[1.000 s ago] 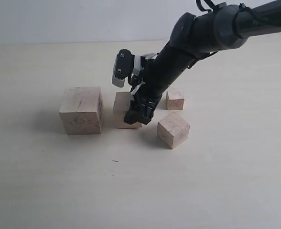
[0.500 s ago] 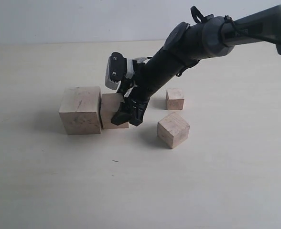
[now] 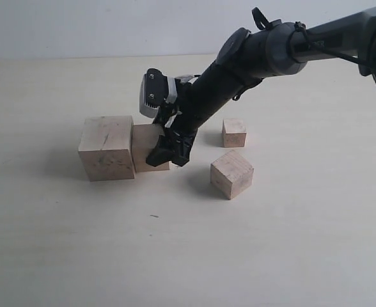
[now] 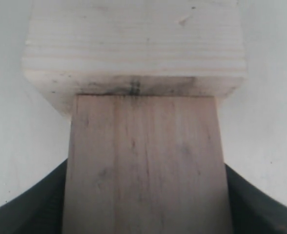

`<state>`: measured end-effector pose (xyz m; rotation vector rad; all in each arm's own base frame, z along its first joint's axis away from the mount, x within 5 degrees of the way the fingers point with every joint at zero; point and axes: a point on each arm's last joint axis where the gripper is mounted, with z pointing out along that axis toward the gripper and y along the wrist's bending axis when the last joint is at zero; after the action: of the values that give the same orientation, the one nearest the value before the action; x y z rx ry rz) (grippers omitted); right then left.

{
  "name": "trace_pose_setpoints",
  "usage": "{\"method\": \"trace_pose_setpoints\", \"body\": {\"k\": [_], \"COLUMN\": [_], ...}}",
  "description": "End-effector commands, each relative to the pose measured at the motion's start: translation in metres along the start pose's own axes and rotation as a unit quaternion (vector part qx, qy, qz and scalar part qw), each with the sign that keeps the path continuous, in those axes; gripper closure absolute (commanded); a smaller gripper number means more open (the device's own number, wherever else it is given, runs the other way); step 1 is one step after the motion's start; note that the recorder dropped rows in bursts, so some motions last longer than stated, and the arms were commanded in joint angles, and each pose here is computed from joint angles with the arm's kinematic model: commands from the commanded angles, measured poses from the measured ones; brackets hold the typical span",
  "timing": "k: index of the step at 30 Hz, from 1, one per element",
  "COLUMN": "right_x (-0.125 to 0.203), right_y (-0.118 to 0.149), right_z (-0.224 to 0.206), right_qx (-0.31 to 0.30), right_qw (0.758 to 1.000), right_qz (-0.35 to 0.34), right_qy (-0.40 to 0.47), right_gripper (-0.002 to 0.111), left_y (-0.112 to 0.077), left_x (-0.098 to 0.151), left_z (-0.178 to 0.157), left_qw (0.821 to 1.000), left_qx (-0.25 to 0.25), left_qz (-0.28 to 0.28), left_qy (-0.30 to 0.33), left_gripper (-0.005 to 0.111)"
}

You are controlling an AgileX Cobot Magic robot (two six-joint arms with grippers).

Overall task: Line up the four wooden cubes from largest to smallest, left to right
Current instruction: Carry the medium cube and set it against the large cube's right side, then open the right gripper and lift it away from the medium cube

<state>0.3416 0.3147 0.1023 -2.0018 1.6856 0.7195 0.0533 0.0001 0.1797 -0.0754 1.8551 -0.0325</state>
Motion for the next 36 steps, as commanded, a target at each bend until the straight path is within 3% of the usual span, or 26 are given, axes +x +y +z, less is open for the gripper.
{"method": "trace_pose_setpoints", "body": {"k": [1,2,3,4,12,19,36], "right_x": [0.007,0.007,0.007,0.007,0.007,-0.002,-0.03], "right_y": [0.009,0.008,0.005,0.002,0.002,0.001,0.012], "right_z": [0.006,0.006,0.006,0.006,0.005,-0.005,-0.063], "right_qx": [-0.048,-0.044,-0.025,-0.014,-0.009,0.001,0.027], "right_qw": [0.999,0.999,0.999,0.999,0.997,0.996,0.988], "right_qz": [-0.005,0.006,0.032,0.047,0.072,0.091,0.138], "right_qy": [0.009,0.009,0.011,0.013,0.013,0.006,0.062], "right_gripper": [0.064,0.045,0.034,0.032,0.03,0.019,0.021], "left_y": [0.0,0.0,0.0,0.0,0.0,0.0,0.0], "left_x": [-0.001,-0.001,-0.001,-0.001,-0.001,-0.001,-0.001], "left_z": [-0.001,-0.001,-0.001,-0.001,-0.001,-0.001,-0.001], "left_qw": [1.0,1.0,1.0,1.0,1.0,1.0,1.0], "left_qx": [0.001,0.001,0.001,0.001,0.001,0.001,0.001], "left_qz": [0.001,0.001,0.001,0.001,0.001,0.001,0.001], "left_qy": [-0.008,-0.008,-0.008,-0.008,-0.008,-0.008,-0.008], "left_gripper": [0.107,0.107,0.107,0.107,0.107,0.107,0.107]}}
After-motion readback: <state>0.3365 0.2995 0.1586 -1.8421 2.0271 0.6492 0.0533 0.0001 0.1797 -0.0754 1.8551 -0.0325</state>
